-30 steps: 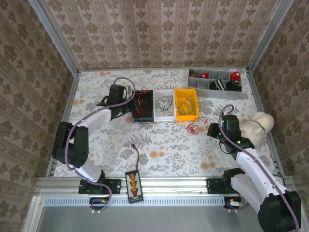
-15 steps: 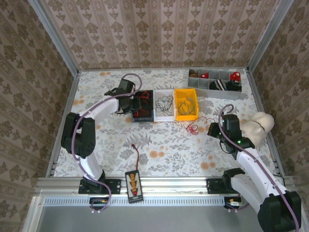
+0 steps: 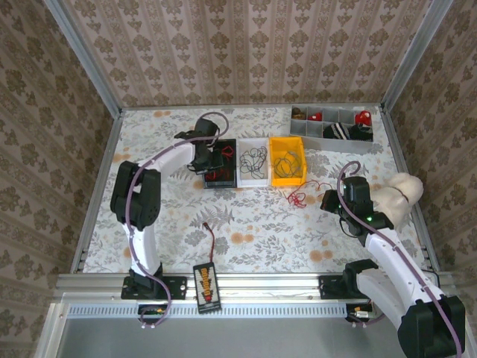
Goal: Untangle the cables
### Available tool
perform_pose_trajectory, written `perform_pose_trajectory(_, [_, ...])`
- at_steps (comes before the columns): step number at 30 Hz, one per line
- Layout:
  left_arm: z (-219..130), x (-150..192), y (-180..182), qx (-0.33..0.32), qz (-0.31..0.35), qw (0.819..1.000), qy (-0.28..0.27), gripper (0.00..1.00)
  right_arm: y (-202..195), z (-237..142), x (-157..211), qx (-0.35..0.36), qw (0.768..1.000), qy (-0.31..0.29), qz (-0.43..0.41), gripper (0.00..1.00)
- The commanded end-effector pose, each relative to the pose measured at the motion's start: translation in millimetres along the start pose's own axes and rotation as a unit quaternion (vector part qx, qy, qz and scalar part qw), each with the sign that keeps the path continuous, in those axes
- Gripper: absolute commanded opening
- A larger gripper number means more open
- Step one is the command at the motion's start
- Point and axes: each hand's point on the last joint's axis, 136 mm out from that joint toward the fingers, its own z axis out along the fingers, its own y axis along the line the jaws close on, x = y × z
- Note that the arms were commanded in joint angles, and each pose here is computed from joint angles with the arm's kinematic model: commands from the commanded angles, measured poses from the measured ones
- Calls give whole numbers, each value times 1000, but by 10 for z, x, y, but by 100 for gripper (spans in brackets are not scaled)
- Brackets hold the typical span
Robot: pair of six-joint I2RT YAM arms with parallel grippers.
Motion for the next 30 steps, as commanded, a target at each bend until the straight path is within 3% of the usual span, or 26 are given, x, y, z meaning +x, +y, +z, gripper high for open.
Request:
perform_pose_trajectory(1, [-2, -7, -30, -34, 29, 999, 0, 0, 7, -71, -93, 5, 1000, -12, -9, 1])
perform_pose_trajectory(8, [103, 6, -170, -53, 53, 997, 4, 0, 3, -62, -80, 4, 1000, -11, -6, 1])
perform_pose_trajectory(11, [102, 16, -187, -64, 59, 996, 1, 15, 6, -64, -88, 4, 1000, -12, -6, 1])
perform_pose_trajectory(14, [42, -12, -193, -67, 61, 996, -10, 36, 14, -63, -92, 2, 1000, -12, -6, 1])
perform_pose_trajectory(20, [-177, -130, -255, -59, 66, 995, -41, 41, 28, -56, -87, -2, 1000, -11, -5, 2])
perform_pose_trajectory(30, [-795, -351, -307, -57, 76, 988, -122, 61, 37, -40, -73, -6, 1000, -9, -4, 2])
